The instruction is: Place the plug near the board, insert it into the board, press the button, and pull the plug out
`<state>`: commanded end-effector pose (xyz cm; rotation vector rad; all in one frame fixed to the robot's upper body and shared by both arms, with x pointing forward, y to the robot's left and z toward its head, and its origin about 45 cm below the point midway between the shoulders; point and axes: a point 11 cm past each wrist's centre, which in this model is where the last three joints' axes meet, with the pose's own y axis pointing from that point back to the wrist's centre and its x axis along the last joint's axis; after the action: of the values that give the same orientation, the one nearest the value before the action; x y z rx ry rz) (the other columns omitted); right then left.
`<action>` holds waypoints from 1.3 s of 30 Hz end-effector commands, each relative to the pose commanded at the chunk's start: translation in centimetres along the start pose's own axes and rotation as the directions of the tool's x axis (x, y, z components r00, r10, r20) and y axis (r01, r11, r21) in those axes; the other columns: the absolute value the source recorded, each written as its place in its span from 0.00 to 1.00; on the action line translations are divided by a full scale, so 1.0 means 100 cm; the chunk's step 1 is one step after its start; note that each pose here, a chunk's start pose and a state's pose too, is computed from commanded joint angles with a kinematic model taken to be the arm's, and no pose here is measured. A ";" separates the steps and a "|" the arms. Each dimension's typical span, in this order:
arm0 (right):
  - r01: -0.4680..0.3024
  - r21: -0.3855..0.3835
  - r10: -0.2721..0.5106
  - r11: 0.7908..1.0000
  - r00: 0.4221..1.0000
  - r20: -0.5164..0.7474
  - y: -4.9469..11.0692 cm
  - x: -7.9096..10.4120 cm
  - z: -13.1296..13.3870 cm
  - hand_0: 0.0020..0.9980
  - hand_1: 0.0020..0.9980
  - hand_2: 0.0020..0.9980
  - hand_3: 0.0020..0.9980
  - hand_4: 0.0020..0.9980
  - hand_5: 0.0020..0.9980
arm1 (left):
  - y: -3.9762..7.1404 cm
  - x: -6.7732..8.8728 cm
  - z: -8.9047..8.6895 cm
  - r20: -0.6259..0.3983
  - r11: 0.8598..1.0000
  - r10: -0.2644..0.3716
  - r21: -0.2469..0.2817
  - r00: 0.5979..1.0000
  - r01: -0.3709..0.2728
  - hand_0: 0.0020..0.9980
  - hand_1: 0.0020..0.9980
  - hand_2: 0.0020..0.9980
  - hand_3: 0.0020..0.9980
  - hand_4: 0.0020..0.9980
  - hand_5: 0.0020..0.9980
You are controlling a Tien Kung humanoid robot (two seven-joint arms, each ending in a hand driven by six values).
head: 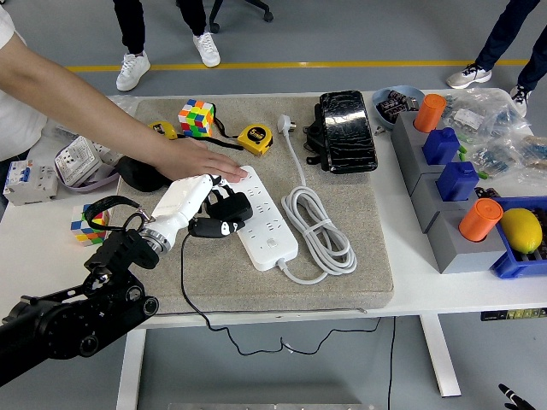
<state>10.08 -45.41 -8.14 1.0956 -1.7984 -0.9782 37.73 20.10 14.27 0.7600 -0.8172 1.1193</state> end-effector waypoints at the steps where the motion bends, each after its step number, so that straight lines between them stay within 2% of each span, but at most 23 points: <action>1: 0.000 0.000 0.000 1.000 1.000 0.001 0.000 0.000 0.000 0.57 0.64 0.62 0.55 0.97 0.54 | 0.000 0.001 0.001 -0.006 1.000 0.006 -0.005 1.000 -0.007 0.23 0.32 0.31 0.50 0.77 0.06; 9: 0.000 -0.001 0.000 1.000 1.000 0.003 0.000 0.000 0.001 0.57 0.64 0.62 0.55 0.97 0.54 | 0.003 0.012 0.000 -0.034 0.999 0.044 -0.011 0.998 -0.044 0.23 0.31 0.31 0.51 0.77 0.06; 20: 0.000 -0.003 0.000 1.000 1.000 0.001 0.000 0.000 0.003 0.57 0.64 0.62 0.55 0.97 0.54 | 0.022 0.021 -0.032 0.001 0.996 0.083 0.033 0.997 -0.083 0.23 0.31 0.31 0.51 0.77 0.06; 21: 0.000 -0.003 0.000 1.000 1.000 0.001 0.000 -0.001 0.003 0.57 0.64 0.62 0.55 0.89 0.54 | 0.023 0.021 -0.035 0.003 0.996 0.087 0.036 0.996 -0.087 0.23 0.31 0.31 0.51 0.78 0.07; 26: 0.001 -0.002 -0.001 1.000 1.000 0.000 0.000 -0.001 0.002 0.57 0.64 0.62 0.55 0.89 0.54 | 0.025 0.019 -0.050 0.024 0.994 0.081 0.068 0.996 -0.082 0.23 0.31 0.31 0.51 0.78 0.07; 27: 0.001 -0.002 -0.001 1.000 1.000 -0.001 0.000 -0.001 0.002 0.57 0.64 0.62 0.55 0.97 0.54 | 0.025 0.018 -0.052 0.030 0.994 0.075 0.076 0.997 -0.077 0.27 0.38 0.36 0.52 0.80 0.09; 32: 0.001 -0.001 -0.001 1.000 1.000 0.000 0.000 -0.001 0.001 0.57 0.64 0.62 0.55 0.97 0.54 | 0.026 0.016 -0.061 0.030 0.993 0.064 0.096 0.998 -0.067 0.27 0.38 0.36 0.52 0.80 0.09; 33: 0.001 -0.001 -0.001 1.000 1.000 -0.001 0.000 -0.001 0.001 0.57 0.64 0.62 0.55 0.97 0.54 | 0.026 0.015 -0.063 0.024 0.993 0.063 0.099 0.998 -0.065 0.32 0.45 0.45 0.55 0.84 0.16; 38: 0.002 0.001 -0.002 1.000 1.000 -0.004 0.000 -0.001 0.000 0.57 0.64 0.62 0.55 0.97 0.54 | 0.027 0.013 -0.064 0.014 0.993 0.057 0.102 0.998 -0.058 0.32 0.45 0.45 0.55 0.84 0.16; 39: 0.001 0.001 -0.001 1.000 1.000 -0.003 0.000 -0.001 0.000 0.57 0.64 0.62 0.55 0.97 0.54 | 0.027 0.012 -0.064 0.013 0.993 0.056 0.102 0.998 -0.057 0.37 0.52 0.49 0.56 0.94 0.30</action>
<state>10.13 -45.32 -8.17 1.0985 -1.7963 -0.9763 36.55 26.81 12.46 0.8328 -0.7990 1.2160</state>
